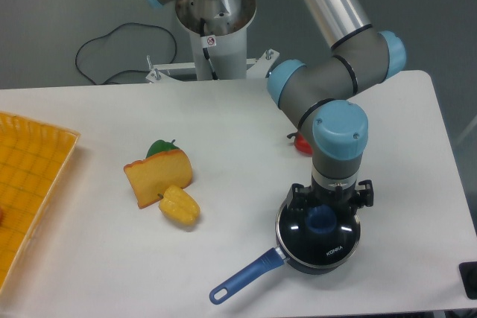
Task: Open the lid
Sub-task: 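Close the gripper on the blue knob of the glass lid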
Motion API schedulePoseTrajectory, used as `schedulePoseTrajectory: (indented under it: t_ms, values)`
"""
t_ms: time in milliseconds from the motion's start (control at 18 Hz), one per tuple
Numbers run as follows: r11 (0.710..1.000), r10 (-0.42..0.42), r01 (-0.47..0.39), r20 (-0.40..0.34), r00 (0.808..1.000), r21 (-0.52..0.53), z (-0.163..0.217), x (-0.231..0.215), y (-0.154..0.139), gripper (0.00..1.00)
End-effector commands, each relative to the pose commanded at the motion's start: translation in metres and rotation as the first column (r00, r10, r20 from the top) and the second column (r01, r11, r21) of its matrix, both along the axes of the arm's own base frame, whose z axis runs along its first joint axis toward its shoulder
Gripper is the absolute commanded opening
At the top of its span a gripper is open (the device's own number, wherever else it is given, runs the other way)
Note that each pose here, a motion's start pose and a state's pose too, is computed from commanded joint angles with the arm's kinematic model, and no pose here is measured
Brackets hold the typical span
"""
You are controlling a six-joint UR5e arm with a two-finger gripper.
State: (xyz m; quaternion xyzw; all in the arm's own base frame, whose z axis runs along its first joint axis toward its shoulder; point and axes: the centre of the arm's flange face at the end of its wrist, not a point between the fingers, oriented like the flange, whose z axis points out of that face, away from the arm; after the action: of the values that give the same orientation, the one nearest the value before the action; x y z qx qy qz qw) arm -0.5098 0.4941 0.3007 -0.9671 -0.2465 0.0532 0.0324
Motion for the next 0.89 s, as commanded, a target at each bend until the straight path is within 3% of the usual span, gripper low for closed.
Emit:
schedulePoseTrajectory:
  t_ms: [222,889]
  values:
    - [0.995,-0.002,-0.002,0.041,0.999,0.101,0.022,0.005,0.002,1.00]
    - [0.995,0.004,-0.008,0.045,0.999,0.098,0.013,0.000,0.004,1.00]
